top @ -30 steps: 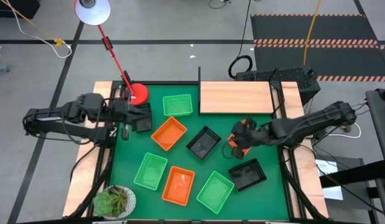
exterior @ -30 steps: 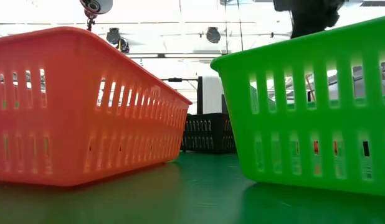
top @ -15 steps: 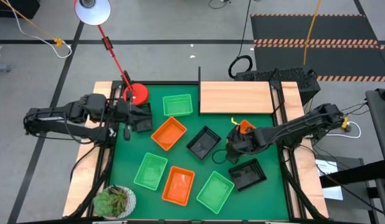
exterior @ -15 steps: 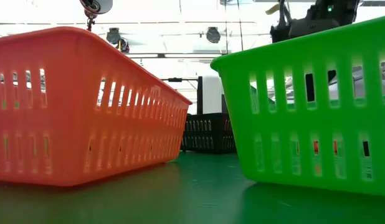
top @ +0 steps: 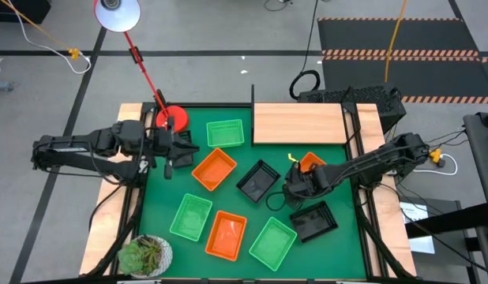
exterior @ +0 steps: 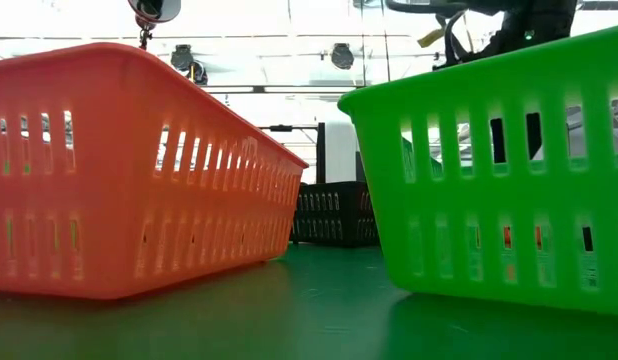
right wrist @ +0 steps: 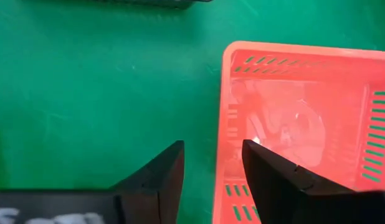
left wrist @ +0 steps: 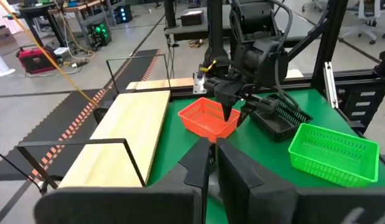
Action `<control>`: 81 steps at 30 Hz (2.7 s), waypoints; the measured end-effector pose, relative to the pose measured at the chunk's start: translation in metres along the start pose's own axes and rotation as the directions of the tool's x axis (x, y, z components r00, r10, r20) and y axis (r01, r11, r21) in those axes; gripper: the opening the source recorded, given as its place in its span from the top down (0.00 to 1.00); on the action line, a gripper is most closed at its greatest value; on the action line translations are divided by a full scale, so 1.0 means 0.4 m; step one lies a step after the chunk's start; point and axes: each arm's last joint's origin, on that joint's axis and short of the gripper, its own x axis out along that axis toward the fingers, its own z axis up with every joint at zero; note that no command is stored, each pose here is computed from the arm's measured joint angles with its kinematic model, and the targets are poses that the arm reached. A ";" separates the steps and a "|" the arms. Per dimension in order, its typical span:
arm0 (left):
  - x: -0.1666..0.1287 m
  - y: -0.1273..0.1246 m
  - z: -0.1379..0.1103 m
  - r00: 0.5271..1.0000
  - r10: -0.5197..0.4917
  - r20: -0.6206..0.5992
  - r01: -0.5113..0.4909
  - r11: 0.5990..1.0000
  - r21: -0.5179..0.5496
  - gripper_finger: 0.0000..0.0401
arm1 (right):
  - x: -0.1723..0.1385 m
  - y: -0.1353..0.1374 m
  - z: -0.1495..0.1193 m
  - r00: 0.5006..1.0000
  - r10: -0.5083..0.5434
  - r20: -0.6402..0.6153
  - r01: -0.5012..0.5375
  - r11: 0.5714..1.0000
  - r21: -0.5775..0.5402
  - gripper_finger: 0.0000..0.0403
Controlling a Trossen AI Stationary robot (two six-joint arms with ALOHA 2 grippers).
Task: Stack baskets on shelf by color
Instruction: Put the top right orange bin on the shelf
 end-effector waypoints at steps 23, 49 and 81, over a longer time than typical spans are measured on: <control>-0.001 0.000 0.000 1.000 0.000 0.002 0.000 1.000 0.015 0.92 | -0.045 -0.046 -0.015 0.985 0.022 -0.171 -0.032 0.998 -0.055 0.96; -0.001 0.000 0.000 1.000 0.000 0.002 0.000 1.000 -0.001 0.92 | -0.233 -0.132 0.054 0.922 -0.364 0.136 0.376 0.748 -0.548 0.99; -0.001 0.000 0.000 1.000 0.000 0.002 0.000 1.000 0.002 0.92 | -0.047 -0.410 -0.025 0.921 -0.343 0.186 0.387 0.740 -0.551 0.99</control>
